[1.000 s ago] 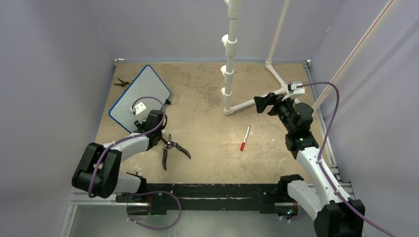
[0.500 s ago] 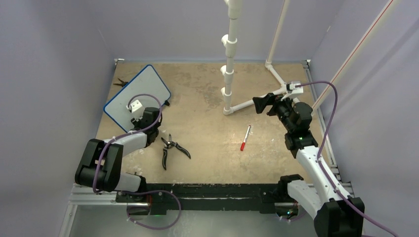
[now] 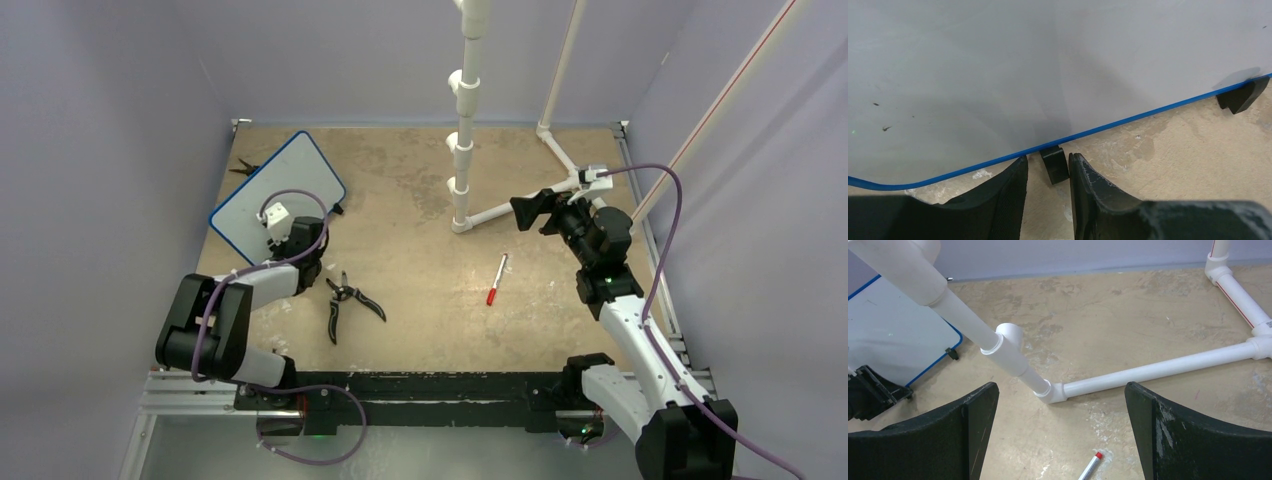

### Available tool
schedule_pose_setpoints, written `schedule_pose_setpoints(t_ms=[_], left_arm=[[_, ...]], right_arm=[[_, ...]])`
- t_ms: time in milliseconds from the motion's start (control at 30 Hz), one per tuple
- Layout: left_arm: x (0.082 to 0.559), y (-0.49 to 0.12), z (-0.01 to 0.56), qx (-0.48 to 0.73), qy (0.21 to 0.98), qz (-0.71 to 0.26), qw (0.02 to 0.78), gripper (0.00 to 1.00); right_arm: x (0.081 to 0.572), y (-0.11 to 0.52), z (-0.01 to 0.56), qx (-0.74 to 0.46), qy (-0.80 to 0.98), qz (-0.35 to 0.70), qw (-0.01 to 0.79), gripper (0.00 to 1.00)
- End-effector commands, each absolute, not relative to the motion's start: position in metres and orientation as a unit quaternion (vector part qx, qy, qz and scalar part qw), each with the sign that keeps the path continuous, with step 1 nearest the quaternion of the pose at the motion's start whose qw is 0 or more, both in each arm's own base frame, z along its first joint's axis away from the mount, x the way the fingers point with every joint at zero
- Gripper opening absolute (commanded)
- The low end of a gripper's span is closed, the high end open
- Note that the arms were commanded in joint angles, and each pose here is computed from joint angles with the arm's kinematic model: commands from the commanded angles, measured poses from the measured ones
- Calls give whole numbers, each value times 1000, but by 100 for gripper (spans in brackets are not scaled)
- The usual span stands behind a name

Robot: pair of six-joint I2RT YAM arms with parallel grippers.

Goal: Write a sentence on the whiteboard
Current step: Move the whiteboard to the center of the board.

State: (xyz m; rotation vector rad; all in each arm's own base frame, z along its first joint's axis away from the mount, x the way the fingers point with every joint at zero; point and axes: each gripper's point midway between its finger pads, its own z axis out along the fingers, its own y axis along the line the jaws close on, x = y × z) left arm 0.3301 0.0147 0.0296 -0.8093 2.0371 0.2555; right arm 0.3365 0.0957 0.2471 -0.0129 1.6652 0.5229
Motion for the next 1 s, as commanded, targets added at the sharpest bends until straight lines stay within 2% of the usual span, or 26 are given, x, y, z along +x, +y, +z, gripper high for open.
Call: schedule_pose_setpoints(t_ms=[0, 33, 100, 300, 967], left_arm=[[342, 20, 39, -345, 808, 110, 464, 33], [342, 20, 39, -345, 809, 111, 463, 32], [342, 20, 38, -344, 810, 112, 461, 21], [332, 18, 31, -338, 818, 114, 450, 0], [305, -66, 23, -208, 861, 62, 460, 0]], right_arm=[[340, 98, 268, -21, 711, 232, 664, 99], [340, 98, 267, -21, 712, 231, 663, 99], [340, 98, 267, -22, 712, 231, 663, 99], [341, 98, 267, -21, 712, 231, 662, 99], [341, 97, 264, -20, 714, 227, 662, 99]])
